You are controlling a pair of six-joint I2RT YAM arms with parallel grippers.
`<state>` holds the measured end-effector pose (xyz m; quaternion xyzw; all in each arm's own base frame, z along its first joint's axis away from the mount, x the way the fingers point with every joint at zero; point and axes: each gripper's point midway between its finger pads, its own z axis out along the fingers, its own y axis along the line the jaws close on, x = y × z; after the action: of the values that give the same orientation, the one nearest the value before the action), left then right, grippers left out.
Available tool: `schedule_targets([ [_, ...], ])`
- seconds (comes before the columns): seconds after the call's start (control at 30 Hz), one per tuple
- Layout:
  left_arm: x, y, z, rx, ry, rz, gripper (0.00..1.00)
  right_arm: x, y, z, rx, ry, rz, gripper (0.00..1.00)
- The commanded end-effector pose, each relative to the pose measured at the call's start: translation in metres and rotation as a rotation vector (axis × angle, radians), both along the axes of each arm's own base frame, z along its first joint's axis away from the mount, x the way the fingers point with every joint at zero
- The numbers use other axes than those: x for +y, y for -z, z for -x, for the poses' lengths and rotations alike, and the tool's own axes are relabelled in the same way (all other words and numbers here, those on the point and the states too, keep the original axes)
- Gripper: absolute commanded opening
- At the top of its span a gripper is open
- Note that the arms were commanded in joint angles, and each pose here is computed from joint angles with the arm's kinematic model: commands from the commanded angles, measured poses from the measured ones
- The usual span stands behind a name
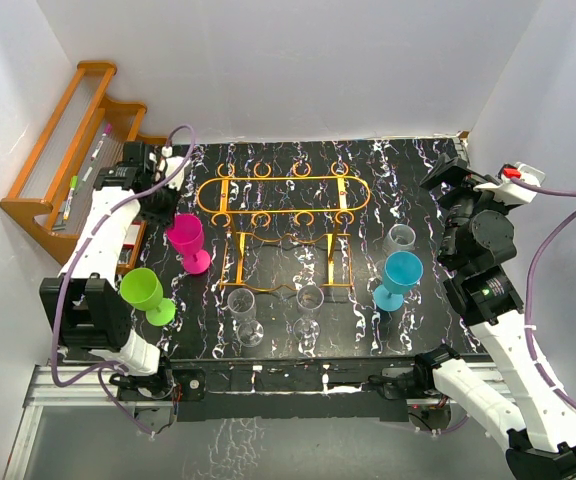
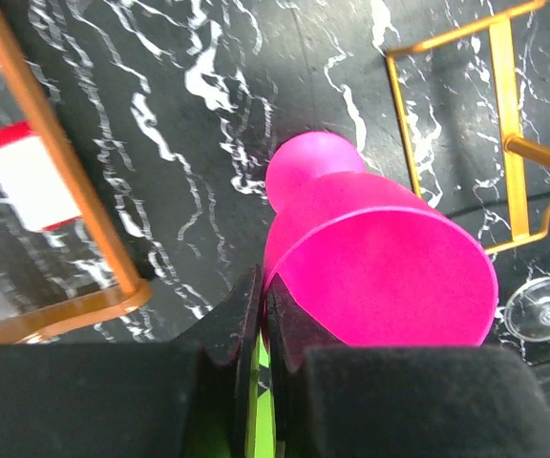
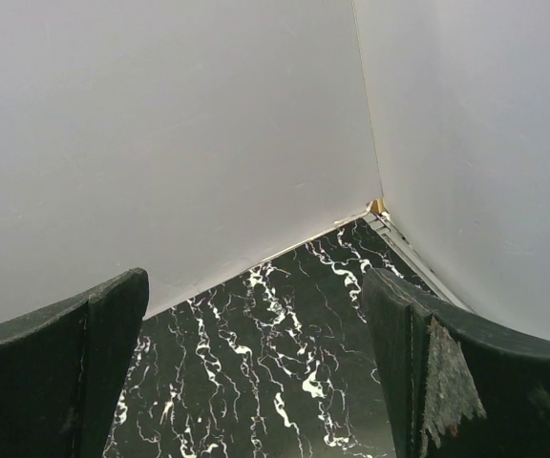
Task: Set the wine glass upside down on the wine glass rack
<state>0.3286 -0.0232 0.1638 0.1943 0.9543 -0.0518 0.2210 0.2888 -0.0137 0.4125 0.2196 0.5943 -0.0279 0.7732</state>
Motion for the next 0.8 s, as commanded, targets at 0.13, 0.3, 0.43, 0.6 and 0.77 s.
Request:
schedule_targets([
  [0.13,0.037,-0.17,-0.05,-0.506,-0.067,-0.278,0.0,-0.007,-0.04,0.014,-0.095,0.015,-0.02,0.98],
  [0.3,0.046,-0.292,-0.074,-0.922,-0.115,-0.369,0.0,0.001,-0.058,0.012,-0.127,-0.029,-0.018,0.98],
  [0.43,0.036,-0.384,-0.077,-1.307,-0.147,-0.36,0.0,0.029,-0.085,0.01,-0.182,-0.195,0.023,0.98],
  [0.6,0.011,-0.459,-0.079,-1.624,-0.095,-0.409,0.0,0.081,-0.123,0.024,-0.285,-0.503,0.065,0.98],
  [0.77,-0.047,-0.493,-0.06,-1.902,0.032,-0.447,0.0,0.113,-0.143,0.027,-0.327,-0.679,0.042,0.98],
])
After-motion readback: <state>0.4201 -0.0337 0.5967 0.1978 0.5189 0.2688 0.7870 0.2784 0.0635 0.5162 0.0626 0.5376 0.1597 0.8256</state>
